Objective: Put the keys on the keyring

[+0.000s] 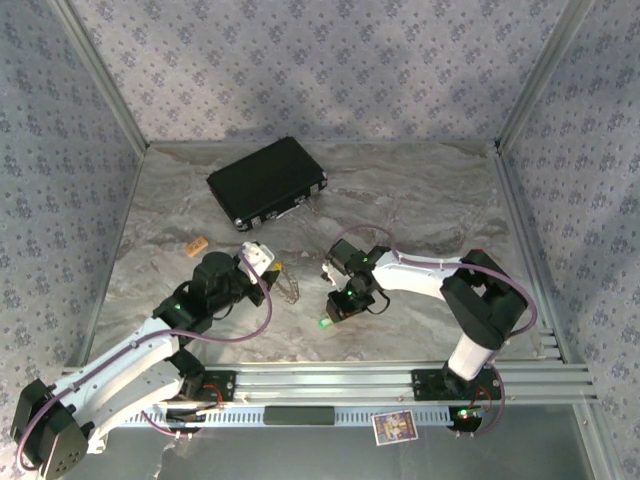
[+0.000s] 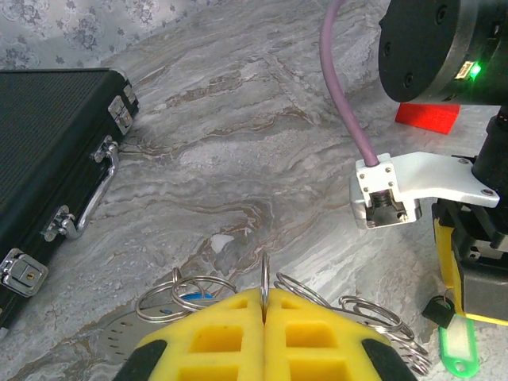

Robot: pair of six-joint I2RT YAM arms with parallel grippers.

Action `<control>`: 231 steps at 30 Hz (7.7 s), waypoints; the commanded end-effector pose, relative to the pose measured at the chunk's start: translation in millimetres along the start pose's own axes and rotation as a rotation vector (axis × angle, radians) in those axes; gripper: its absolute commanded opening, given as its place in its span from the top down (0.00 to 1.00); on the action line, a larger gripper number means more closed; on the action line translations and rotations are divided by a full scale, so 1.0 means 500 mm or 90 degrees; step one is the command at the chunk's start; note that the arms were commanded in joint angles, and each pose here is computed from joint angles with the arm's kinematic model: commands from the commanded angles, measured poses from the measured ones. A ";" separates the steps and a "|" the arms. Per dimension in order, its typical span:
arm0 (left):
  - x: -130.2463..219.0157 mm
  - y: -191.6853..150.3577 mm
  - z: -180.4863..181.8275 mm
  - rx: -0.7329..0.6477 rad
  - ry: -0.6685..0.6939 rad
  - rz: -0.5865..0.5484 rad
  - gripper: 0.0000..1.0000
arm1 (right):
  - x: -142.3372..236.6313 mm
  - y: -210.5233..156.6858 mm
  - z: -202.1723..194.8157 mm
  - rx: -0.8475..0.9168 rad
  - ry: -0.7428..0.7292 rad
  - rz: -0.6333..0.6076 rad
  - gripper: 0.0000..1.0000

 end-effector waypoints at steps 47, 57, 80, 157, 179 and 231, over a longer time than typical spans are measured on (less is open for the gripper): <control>0.010 0.040 -0.017 -0.017 -0.034 -0.045 1.00 | 0.016 0.008 0.011 0.020 -0.013 0.006 0.96; 0.009 0.039 -0.018 -0.018 -0.035 -0.044 1.00 | 0.010 0.008 0.011 0.027 -0.029 0.024 0.87; 0.008 0.038 -0.019 -0.019 -0.036 -0.042 1.00 | 0.002 0.005 0.012 0.031 -0.030 0.036 0.89; -0.025 0.010 -0.116 -0.057 -0.222 0.024 1.00 | 0.243 0.056 0.142 0.492 -0.044 -0.440 1.00; -0.009 0.009 -0.111 -0.108 -0.207 -0.013 1.00 | 0.222 0.068 0.082 0.291 0.022 -0.415 1.00; 0.010 -0.024 -0.114 -0.030 -0.221 -0.155 1.00 | 0.226 0.012 0.113 0.615 -0.069 -0.449 0.65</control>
Point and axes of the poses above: each hand's point on the last joint's axis, 136 mm out from that joint toward the fingers, its own x axis back along the fingers, its own z axis along the line the jaws close on, y = z × x, the point moved 8 cm from there along x, back along the fingers, and after that the axes turned 14 degrees about x, right-handed, at the moved point
